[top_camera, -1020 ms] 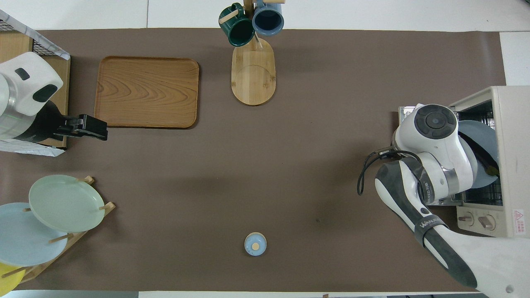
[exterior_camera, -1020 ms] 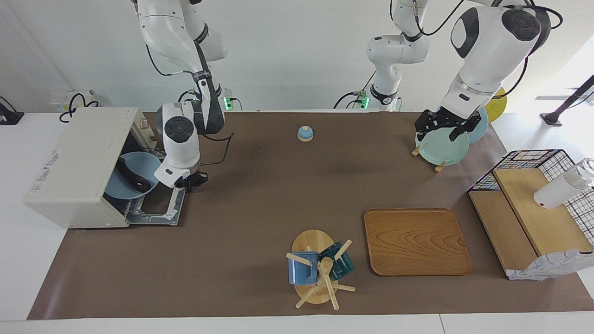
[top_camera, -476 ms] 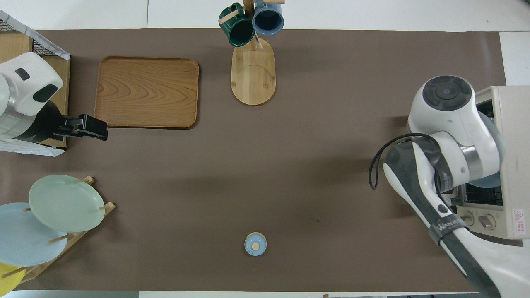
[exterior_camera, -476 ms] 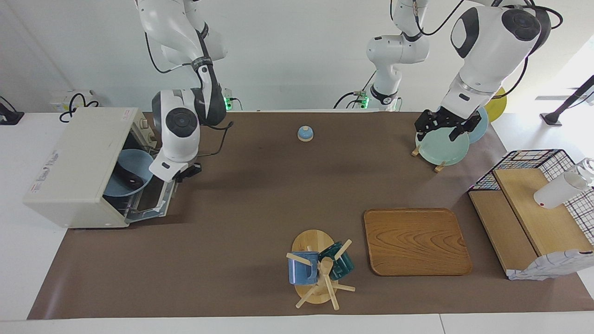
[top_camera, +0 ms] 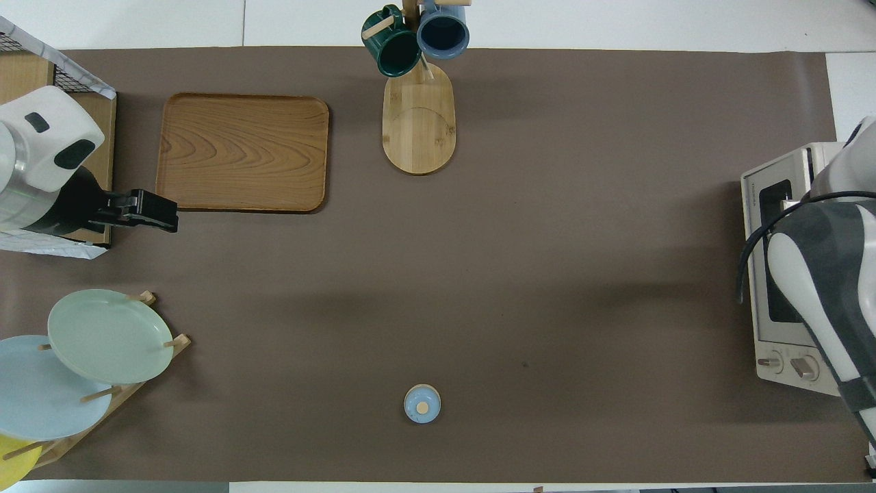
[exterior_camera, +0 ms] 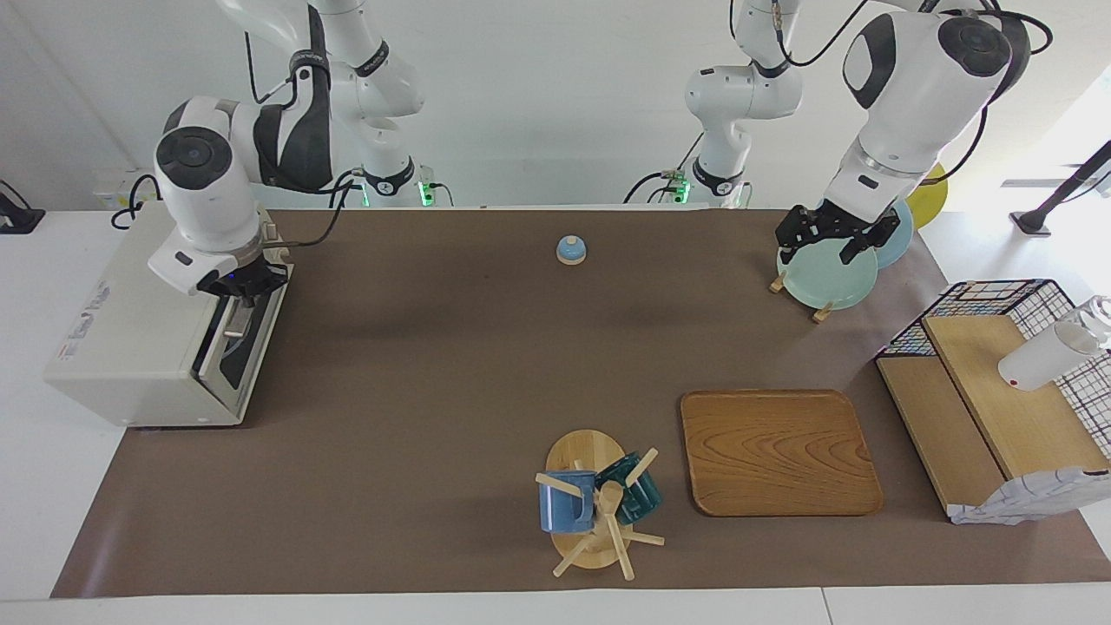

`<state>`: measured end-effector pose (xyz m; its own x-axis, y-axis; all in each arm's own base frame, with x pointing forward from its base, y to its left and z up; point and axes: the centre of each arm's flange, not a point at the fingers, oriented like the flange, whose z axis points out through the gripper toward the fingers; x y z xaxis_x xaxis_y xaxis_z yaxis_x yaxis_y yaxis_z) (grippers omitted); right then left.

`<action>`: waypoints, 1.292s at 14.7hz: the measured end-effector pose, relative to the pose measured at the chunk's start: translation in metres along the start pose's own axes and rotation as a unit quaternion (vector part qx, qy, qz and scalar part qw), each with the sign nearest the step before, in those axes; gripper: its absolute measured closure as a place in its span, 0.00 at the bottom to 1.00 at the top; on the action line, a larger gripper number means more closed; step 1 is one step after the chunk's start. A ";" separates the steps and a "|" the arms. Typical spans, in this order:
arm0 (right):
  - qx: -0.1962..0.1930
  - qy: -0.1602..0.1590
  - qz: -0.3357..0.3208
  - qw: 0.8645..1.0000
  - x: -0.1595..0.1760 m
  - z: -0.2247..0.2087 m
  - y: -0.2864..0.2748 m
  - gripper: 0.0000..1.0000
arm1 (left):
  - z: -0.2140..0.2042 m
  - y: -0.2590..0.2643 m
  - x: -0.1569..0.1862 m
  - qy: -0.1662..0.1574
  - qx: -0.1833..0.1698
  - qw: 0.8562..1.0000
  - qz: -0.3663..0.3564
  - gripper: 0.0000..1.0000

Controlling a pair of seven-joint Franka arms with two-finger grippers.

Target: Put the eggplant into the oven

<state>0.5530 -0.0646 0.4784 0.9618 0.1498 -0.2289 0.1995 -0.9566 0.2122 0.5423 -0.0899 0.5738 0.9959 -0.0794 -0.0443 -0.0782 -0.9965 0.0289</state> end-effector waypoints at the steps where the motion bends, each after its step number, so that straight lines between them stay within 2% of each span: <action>1: 0.022 -0.001 0.009 1.000 -0.003 -0.019 0.002 0.96 | 0.000 0.000 0.000 0.000 0.000 1.000 0.000 0.00; 2: 0.049 0.006 0.016 0.999 -0.007 -0.043 0.002 0.95 | 0.000 0.000 0.000 0.000 0.000 1.000 0.000 0.00; 3: 0.067 0.017 0.019 0.997 -0.010 -0.065 0.001 0.89 | 0.000 0.000 0.000 0.000 0.000 1.000 0.000 0.00; 5: 0.083 0.034 0.020 0.996 -0.016 -0.094 0.000 0.67 | 0.000 0.000 0.000 0.000 0.000 1.000 0.000 0.00; 7: 0.086 0.034 0.021 0.996 -0.021 -0.109 0.002 0.64 | 0.000 0.000 0.000 0.000 0.000 1.000 0.000 0.00; 9: 0.086 0.040 0.020 0.995 -0.022 -0.122 0.002 0.47 | 0.000 0.000 0.000 0.000 0.000 1.000 0.000 0.00; 12: 0.085 0.044 0.029 0.995 -0.020 -0.129 -0.006 0.15 | 0.000 0.000 0.000 0.000 0.000 1.000 0.000 0.00; 14: 0.086 0.040 0.033 0.995 -0.024 -0.131 -0.007 0.00 | 0.000 0.000 0.000 0.000 0.000 1.000 0.000 0.00; 19: 0.084 0.048 0.027 0.995 -0.045 -0.146 -0.017 0.00 | 0.000 0.000 0.000 0.000 0.000 1.000 0.000 0.00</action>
<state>0.5333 -0.0189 0.6238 0.9855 0.1124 -0.1271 0.1205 -0.9910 0.0579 0.5423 -0.0899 0.5738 0.9959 -0.0794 -0.0443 -0.0782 -0.9965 0.0289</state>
